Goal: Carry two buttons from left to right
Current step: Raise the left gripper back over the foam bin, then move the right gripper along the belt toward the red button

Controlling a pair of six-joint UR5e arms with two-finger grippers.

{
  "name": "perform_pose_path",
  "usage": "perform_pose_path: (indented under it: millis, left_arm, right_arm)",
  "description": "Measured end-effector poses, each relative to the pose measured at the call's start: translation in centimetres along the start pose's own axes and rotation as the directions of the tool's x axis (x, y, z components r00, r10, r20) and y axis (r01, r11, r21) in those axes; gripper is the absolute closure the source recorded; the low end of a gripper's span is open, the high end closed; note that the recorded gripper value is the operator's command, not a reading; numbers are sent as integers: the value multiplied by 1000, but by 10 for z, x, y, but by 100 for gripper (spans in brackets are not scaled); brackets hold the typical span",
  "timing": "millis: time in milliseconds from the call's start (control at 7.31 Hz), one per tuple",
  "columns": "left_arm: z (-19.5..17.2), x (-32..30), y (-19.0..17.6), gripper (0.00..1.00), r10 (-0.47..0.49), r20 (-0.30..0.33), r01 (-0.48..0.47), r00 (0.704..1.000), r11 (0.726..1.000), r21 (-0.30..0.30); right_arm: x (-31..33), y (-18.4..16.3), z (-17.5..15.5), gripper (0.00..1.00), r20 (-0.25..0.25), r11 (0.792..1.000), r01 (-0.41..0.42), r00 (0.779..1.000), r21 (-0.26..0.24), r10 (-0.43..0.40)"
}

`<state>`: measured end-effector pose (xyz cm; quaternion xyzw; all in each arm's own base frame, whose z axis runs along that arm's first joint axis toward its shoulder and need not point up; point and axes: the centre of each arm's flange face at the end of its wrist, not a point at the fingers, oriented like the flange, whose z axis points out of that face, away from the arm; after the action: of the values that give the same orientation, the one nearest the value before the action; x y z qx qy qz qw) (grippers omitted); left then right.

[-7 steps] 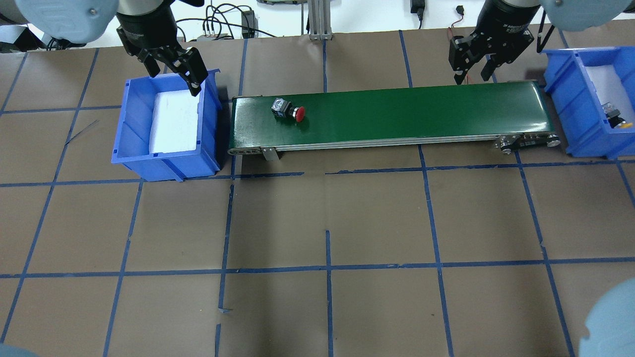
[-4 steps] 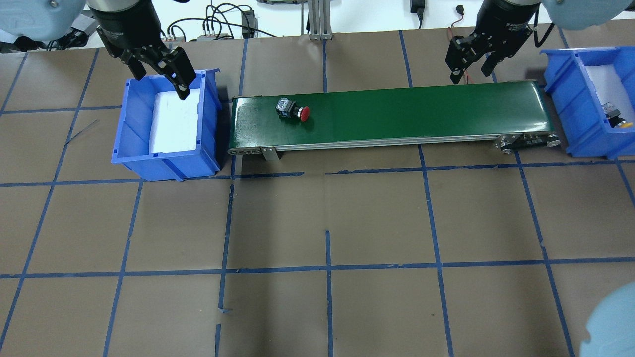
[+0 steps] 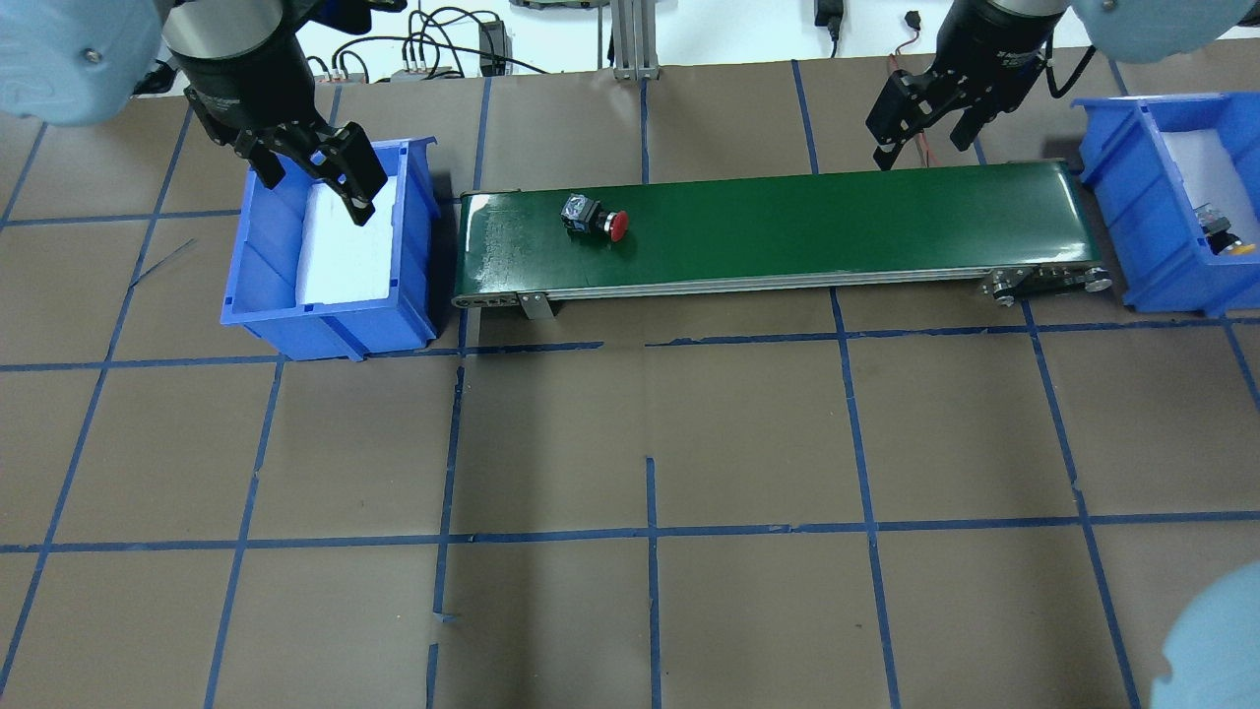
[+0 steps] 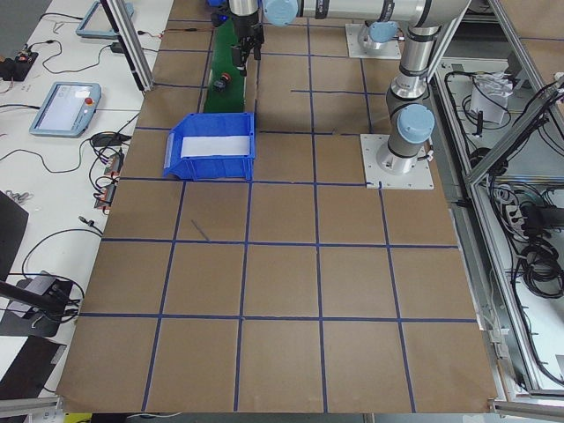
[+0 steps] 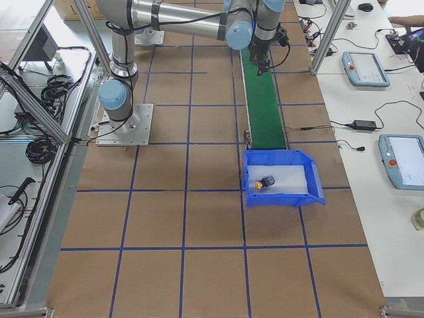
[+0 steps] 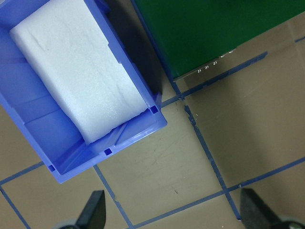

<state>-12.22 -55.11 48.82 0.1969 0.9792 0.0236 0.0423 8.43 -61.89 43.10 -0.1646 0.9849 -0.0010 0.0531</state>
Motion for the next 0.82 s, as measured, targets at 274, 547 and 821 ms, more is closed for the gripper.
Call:
perform_pose_path:
  millis: [274, 547, 821]
  left_arm:
    - [-4, 1, 1, 0, -113, 1, 113, 994, 994, 15]
    - [-9, 0, 2, 0, -143, 4, 142, 990, 989, 28]
    - [-13, 0, 3, 0, -183, 8, 183, 983, 982, 52]
  right_arm:
    - [-7, -5, 3, 3, 2, 1000, 16, 1000, 4, -16]
    - [-27, -20, 19, 3, -8, 998, 63, 998, 13, -63]
    - [-51, -29, 26, 3, -15, 993, 115, 993, 20, -115]
